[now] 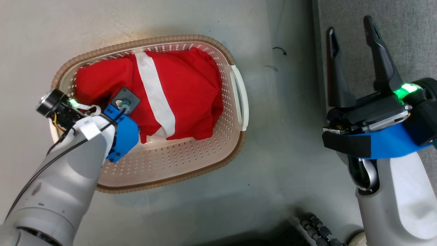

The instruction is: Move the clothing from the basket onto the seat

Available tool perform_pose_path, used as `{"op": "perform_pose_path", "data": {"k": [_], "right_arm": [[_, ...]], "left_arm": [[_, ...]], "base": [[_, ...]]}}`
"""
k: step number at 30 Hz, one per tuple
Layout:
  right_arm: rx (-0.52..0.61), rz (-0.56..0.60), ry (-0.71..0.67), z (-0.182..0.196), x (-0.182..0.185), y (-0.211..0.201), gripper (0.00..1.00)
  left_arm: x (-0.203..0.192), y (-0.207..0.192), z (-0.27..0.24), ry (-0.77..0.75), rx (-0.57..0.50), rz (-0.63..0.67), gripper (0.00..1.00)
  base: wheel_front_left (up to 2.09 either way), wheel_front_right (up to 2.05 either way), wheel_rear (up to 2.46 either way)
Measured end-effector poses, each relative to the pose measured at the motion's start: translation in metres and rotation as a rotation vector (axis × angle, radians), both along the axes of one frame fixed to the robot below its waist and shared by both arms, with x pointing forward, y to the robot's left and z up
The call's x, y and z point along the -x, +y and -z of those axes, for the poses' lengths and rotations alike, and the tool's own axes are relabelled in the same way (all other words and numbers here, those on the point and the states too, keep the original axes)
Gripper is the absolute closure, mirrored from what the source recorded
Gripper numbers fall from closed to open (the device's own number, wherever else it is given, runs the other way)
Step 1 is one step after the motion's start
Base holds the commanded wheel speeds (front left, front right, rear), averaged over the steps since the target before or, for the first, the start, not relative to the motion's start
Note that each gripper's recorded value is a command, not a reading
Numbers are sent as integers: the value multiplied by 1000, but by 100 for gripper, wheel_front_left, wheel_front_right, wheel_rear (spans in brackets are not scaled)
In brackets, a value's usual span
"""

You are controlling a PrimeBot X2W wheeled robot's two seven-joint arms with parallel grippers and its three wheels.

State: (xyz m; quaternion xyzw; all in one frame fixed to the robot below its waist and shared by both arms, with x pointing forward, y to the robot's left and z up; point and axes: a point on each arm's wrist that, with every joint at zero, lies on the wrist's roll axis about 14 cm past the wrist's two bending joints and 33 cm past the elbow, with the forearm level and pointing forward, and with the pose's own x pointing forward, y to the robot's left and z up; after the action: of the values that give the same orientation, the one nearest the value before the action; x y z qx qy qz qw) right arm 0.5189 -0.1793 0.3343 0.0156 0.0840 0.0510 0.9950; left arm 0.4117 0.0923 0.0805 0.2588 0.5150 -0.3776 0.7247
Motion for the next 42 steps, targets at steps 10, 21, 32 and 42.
{"op": "perform_pose_path", "data": {"k": [10, 21, 32, 42], "right_arm": [[-3, -4, -19, -6, -4, 3, 0], [-13, -41, -68, -27, -11, 21, 0], [-37, -89, -141, -68, -10, 44, 0], [-43, -95, -197, -110, 8, 49, 0]], "left_arm": [[-3, -18, -13, -38, 48, -20, 100], [-32, -16, -63, -179, 180, -131, 100], [-59, -25, -139, -349, 325, -250, 100], [-74, -37, -232, -559, 490, -269, 100]], "base": [[0, 0, 0], [0, 0, 0], [0, 0, 0], [0, 0, 0]]}}
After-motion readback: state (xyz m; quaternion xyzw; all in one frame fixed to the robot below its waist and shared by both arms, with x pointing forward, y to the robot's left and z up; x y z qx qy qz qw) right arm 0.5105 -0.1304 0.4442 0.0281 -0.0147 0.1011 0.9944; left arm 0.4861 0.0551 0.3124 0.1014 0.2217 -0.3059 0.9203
